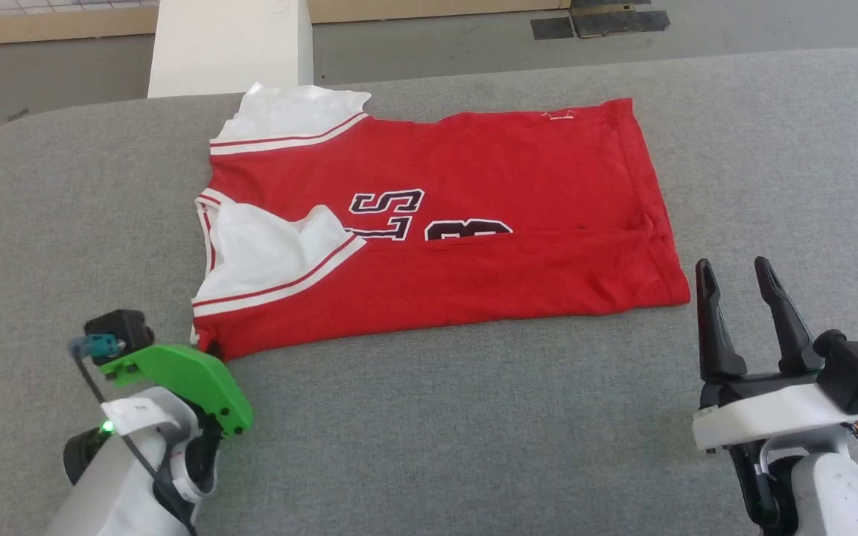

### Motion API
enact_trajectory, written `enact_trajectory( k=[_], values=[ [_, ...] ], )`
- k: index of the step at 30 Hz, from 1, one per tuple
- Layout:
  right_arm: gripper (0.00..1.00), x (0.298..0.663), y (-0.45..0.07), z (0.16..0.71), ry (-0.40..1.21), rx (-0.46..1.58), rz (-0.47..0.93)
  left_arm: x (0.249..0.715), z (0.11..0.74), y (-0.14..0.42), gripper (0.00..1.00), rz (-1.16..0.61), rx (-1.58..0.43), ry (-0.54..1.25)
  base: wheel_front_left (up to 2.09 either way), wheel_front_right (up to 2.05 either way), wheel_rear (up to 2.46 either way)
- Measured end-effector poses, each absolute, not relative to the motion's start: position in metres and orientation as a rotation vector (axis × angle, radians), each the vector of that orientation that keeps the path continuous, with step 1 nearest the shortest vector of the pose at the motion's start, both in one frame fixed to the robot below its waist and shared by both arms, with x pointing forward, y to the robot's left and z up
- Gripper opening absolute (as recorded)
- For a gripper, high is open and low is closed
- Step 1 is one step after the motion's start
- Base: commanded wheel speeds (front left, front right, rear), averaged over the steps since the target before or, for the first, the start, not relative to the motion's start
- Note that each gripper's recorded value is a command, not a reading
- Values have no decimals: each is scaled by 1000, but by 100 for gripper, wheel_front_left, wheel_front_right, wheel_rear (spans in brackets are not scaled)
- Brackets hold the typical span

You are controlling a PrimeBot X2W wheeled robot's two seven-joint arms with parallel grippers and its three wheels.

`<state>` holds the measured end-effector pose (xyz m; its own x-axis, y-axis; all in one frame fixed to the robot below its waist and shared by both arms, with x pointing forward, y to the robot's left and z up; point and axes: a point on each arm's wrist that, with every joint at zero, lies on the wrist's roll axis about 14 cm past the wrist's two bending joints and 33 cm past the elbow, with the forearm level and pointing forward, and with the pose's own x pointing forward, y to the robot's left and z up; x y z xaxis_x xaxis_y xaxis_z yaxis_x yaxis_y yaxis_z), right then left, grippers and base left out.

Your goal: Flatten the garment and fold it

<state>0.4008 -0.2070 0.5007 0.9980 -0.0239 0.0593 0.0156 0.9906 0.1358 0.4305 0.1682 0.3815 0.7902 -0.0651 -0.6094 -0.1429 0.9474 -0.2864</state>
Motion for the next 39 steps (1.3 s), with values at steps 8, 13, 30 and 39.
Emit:
enact_trajectory(
  k=[8,13,30,39],
  values=[
    [100,424,-224,468,136,167,-70,429,385,163,0,19,-319,632,0,0,0],
    [100,432,-226,416,488,219,-84,427,385,164,0,12,-312,622,0,0,0],
    [0,456,-212,420,663,139,-34,433,408,169,0,-25,-240,426,0,0,0],
    [0,413,-225,441,485,181,-66,404,430,179,0,-12,-172,329,0,0,0]
  ],
)
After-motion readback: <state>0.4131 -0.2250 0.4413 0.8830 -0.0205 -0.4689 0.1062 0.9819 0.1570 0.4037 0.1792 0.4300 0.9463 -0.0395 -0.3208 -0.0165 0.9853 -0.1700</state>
